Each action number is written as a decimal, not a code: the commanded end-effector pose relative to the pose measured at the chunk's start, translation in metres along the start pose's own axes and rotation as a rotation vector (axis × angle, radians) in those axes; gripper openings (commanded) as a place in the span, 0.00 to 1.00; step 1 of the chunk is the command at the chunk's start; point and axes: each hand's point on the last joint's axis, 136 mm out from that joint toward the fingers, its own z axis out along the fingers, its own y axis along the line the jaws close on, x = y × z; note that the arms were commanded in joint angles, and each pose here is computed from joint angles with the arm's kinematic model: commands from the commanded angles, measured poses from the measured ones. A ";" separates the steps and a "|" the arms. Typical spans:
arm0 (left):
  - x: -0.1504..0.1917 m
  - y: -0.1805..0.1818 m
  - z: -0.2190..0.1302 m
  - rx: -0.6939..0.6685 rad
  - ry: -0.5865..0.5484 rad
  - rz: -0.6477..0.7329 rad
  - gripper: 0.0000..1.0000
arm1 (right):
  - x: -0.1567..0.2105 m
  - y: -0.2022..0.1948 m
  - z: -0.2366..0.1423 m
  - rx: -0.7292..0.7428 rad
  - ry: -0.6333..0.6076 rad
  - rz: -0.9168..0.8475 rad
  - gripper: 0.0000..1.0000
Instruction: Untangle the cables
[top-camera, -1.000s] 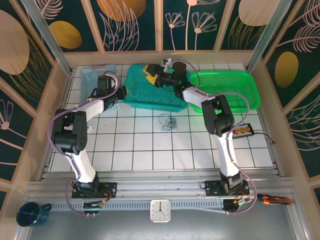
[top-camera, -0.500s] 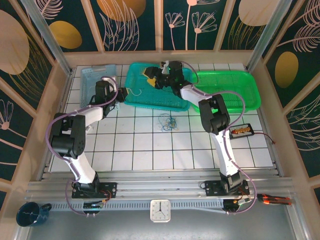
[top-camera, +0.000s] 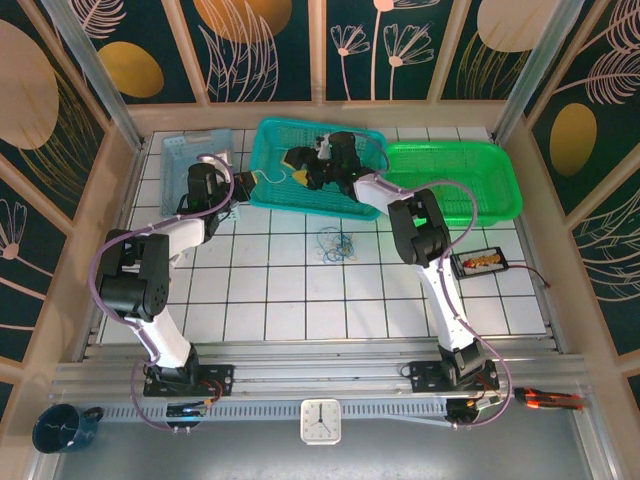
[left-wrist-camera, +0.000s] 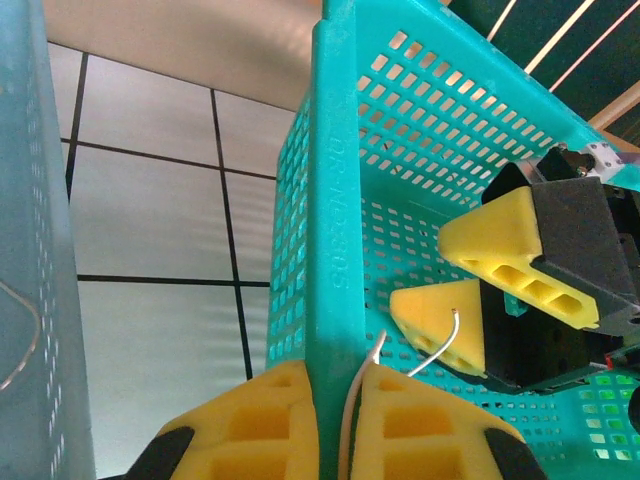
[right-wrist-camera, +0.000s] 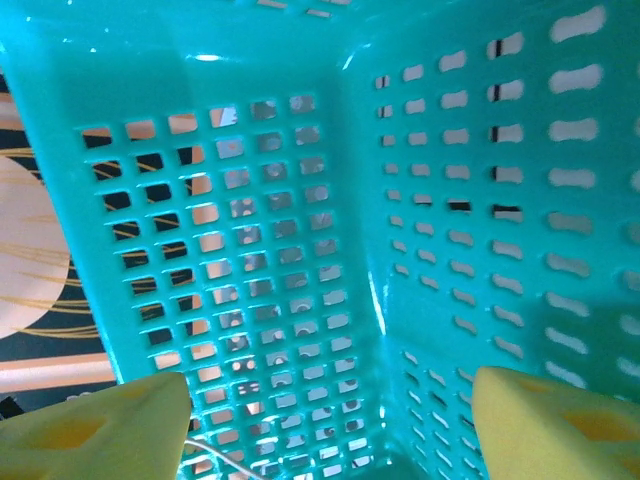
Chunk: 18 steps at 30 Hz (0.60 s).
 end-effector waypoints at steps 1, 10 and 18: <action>-0.023 -0.017 -0.006 0.049 -0.081 0.043 0.00 | 0.009 0.016 0.008 -0.050 0.046 -0.056 0.74; -0.023 -0.017 -0.005 0.046 -0.080 0.046 0.00 | 0.030 0.028 0.014 -0.088 0.093 -0.065 0.66; -0.022 -0.015 -0.001 0.043 -0.074 0.048 0.00 | 0.033 0.032 0.013 -0.120 0.097 -0.058 0.23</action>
